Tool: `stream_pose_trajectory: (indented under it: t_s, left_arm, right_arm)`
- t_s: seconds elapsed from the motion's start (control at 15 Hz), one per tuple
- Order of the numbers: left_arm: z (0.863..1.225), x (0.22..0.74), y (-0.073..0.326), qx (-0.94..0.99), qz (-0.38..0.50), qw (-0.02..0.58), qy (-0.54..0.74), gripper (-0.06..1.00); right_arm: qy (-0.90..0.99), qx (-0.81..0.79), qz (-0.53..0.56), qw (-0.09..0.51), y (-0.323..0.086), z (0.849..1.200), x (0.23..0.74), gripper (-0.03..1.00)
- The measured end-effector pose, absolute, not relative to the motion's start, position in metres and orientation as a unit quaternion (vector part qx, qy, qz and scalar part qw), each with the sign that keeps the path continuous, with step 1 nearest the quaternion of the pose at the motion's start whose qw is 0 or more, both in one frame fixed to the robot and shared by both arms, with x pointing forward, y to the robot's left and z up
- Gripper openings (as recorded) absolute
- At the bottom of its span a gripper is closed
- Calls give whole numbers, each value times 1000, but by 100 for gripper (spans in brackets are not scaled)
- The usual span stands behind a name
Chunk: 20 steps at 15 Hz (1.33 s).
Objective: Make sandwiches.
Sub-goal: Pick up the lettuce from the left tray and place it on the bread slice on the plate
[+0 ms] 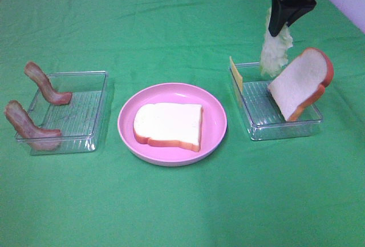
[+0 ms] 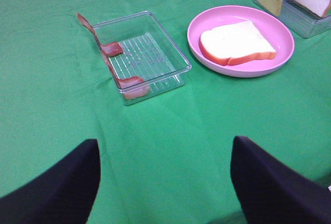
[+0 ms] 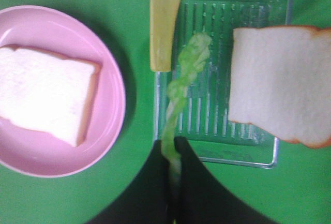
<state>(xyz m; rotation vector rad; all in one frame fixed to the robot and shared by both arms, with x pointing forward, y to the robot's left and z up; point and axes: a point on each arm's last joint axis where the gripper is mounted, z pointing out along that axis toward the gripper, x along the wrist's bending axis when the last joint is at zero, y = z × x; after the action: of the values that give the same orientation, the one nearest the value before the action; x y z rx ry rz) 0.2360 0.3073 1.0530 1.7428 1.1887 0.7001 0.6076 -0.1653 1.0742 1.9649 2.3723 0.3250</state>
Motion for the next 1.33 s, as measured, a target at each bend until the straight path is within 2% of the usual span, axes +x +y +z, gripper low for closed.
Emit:
stream_pose_trajectory:
  t_s: [0.33, 0.6, 0.67, 1.0, 1.2, 1.33]
  left_arm:
    - [1053, 236, 307, 703, 282, 443, 479, 68]
    - [1053, 236, 307, 703, 282, 443, 479, 68]
    - [1053, 236, 307, 703, 282, 443, 479, 68]
    - [1053, 236, 307, 703, 282, 443, 479, 68]
    - [1053, 236, 307, 703, 282, 443, 479, 68]
    - [1053, 236, 307, 703, 282, 443, 479, 68]
  right_arm:
    - [797, 533, 252, -130, -131, 1099, 590, 0]
    - [780, 508, 306, -199, -117, 1104, 588, 0]
    - [768, 504, 313, -241, -107, 1089, 595, 0]
    - [762, 489, 269, -329, -48, 1019, 597, 0]
    - [739, 502, 262, -365, -27, 987, 599, 0]
    - [727, 524, 268, -352, -24, 969, 608, 0]
